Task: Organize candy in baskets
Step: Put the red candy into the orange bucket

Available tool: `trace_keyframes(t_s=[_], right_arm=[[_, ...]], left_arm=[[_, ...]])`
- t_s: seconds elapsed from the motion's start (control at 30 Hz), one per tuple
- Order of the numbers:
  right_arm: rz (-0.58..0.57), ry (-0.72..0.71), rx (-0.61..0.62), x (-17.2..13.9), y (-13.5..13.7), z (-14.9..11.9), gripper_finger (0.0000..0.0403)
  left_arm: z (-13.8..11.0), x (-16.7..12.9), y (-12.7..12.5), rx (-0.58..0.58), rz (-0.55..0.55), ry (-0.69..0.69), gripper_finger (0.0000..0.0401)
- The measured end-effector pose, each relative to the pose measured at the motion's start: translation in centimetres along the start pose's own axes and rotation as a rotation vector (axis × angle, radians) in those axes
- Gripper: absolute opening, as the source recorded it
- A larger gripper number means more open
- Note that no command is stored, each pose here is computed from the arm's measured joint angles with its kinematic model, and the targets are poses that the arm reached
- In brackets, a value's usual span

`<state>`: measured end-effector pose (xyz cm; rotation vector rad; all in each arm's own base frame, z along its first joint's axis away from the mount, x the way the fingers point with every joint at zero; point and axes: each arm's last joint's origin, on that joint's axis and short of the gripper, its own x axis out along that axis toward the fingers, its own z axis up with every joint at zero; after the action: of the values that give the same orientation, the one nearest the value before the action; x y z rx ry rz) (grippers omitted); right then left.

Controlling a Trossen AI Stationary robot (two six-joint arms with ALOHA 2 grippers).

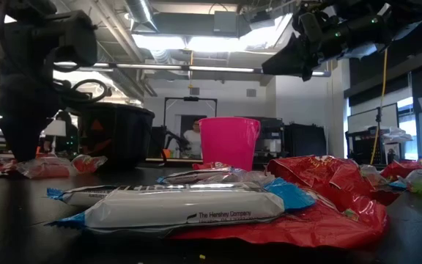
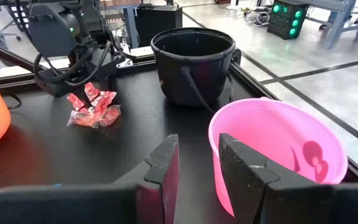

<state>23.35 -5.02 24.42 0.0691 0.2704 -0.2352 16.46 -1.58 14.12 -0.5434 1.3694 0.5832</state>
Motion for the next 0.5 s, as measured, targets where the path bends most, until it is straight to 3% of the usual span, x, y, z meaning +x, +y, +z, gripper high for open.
trace_keyframes(t_s=[0.2,0.5], right_arm=[[0.007,0.01,-0.006,0.01,0.02,-0.1,0.0111],[0.007,0.01,-0.026,0.01,0.01,-0.1,0.0111]], left_arm=[[-0.03,0.12,0.05,0.01,0.006,-0.01,0.0206],[0.32,0.09,-0.27,0.026,-0.021,-0.049,0.0027]])
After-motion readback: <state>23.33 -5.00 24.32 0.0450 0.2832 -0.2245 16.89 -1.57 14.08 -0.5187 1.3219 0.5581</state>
